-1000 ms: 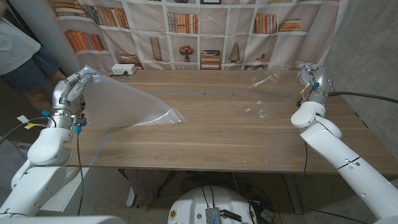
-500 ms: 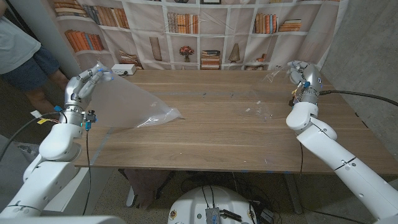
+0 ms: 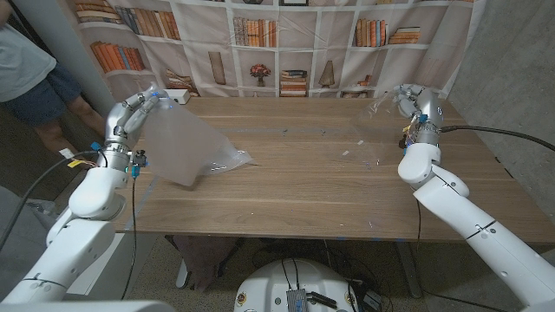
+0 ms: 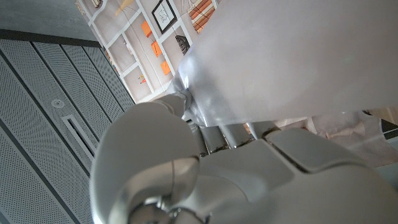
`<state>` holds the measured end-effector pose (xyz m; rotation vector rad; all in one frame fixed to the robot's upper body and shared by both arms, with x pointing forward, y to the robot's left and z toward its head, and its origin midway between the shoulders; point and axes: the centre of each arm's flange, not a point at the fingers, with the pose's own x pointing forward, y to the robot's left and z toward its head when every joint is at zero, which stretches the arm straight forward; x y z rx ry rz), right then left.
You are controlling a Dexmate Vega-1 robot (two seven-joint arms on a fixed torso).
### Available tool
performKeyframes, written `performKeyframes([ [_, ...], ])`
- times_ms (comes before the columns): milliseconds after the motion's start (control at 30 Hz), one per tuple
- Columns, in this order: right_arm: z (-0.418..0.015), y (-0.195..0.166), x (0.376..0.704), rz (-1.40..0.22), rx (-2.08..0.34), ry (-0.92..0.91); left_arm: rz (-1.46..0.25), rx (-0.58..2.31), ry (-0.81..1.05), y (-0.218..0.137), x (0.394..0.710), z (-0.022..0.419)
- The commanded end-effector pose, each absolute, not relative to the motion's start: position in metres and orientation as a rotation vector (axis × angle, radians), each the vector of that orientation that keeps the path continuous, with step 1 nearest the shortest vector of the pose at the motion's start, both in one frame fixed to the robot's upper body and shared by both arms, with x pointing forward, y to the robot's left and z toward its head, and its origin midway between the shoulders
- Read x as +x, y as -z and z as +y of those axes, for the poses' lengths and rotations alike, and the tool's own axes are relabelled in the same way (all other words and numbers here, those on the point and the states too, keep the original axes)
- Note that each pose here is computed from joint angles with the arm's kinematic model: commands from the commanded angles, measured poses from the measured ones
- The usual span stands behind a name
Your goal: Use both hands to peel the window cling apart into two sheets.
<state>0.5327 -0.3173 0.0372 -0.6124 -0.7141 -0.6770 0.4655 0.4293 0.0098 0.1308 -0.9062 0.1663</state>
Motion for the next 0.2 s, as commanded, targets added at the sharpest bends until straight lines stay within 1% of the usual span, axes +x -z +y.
performKeyframes([
  [33, -0.3141, -0.0351, 0.5352, -0.714, -0.616, 0.647, -0.894, 0.142, -0.148, -0.0088, 0.4706, 0.4232],
  [200, -0.3136, -0.0377, 0.5367, -0.698, -0.63, 0.645, -0.886, 0.123, -0.128, -0.0013, 0.4754, 0.4225],
])
